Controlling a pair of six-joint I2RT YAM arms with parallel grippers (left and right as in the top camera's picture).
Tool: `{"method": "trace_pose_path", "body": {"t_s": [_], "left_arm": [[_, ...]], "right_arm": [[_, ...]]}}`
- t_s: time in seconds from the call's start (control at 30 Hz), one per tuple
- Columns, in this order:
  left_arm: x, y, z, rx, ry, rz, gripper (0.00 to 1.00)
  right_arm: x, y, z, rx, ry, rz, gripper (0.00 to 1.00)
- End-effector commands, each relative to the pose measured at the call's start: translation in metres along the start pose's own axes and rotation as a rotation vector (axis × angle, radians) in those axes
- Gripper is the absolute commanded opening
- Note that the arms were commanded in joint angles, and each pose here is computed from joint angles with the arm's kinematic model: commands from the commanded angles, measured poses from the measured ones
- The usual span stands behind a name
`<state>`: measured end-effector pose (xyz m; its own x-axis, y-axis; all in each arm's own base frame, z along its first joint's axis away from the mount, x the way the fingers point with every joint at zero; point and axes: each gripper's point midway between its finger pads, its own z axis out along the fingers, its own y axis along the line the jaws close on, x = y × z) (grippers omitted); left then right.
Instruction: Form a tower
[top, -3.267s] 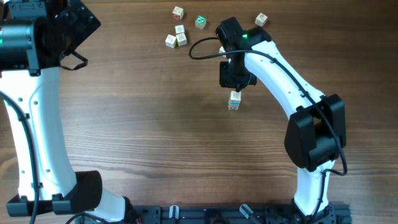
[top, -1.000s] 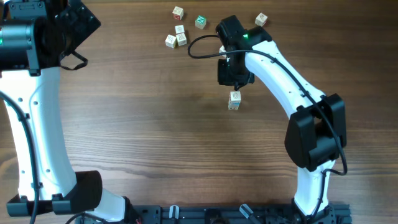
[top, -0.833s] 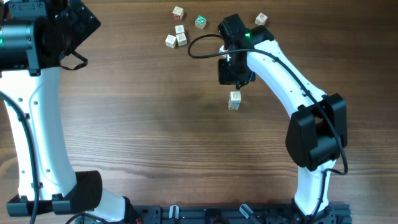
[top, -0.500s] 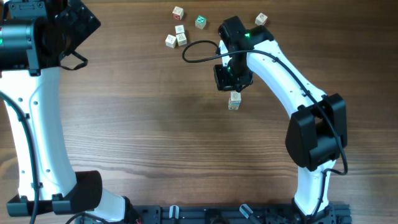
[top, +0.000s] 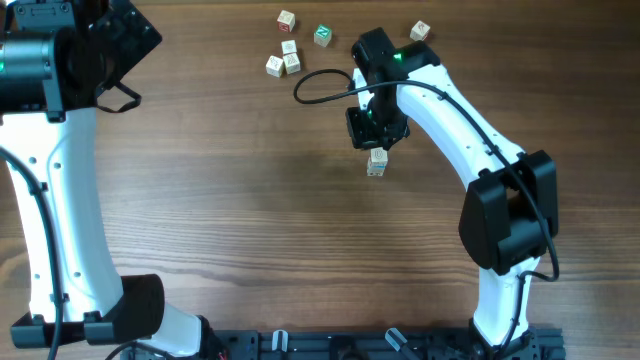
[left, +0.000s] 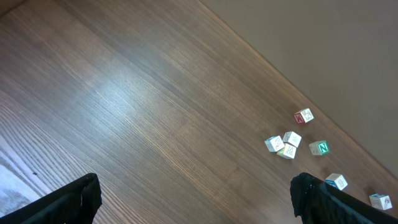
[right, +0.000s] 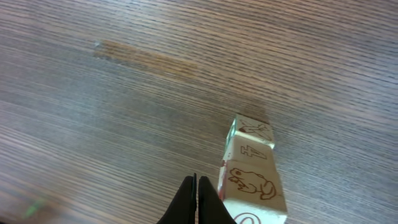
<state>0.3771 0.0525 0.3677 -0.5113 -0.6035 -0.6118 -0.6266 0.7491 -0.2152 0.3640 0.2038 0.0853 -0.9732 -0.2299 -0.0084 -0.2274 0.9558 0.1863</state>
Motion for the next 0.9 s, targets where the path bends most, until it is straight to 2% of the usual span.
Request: {"method": "trace_pose_path", "body": {"t_s": [0.0, 0.67, 0.87], "left_arm": [[-0.006, 0.004, -0.010, 0.002, -0.034, -0.025, 1.00], [-0.006, 0.004, -0.010, 0.002, -0.034, -0.025, 1.00], [-0.006, 0.004, -0.010, 0.002, -0.034, -0.025, 1.00]], "right_arm": [[0.002, -0.001, -0.007, 0.023, -0.015, -0.002, 0.05], [0.001, -0.009, -0.007, 0.067, -0.022, 0.023, 0.05], [-0.015, -0.004, -0.008, 0.044, -0.085, 0.007, 0.05]]}}
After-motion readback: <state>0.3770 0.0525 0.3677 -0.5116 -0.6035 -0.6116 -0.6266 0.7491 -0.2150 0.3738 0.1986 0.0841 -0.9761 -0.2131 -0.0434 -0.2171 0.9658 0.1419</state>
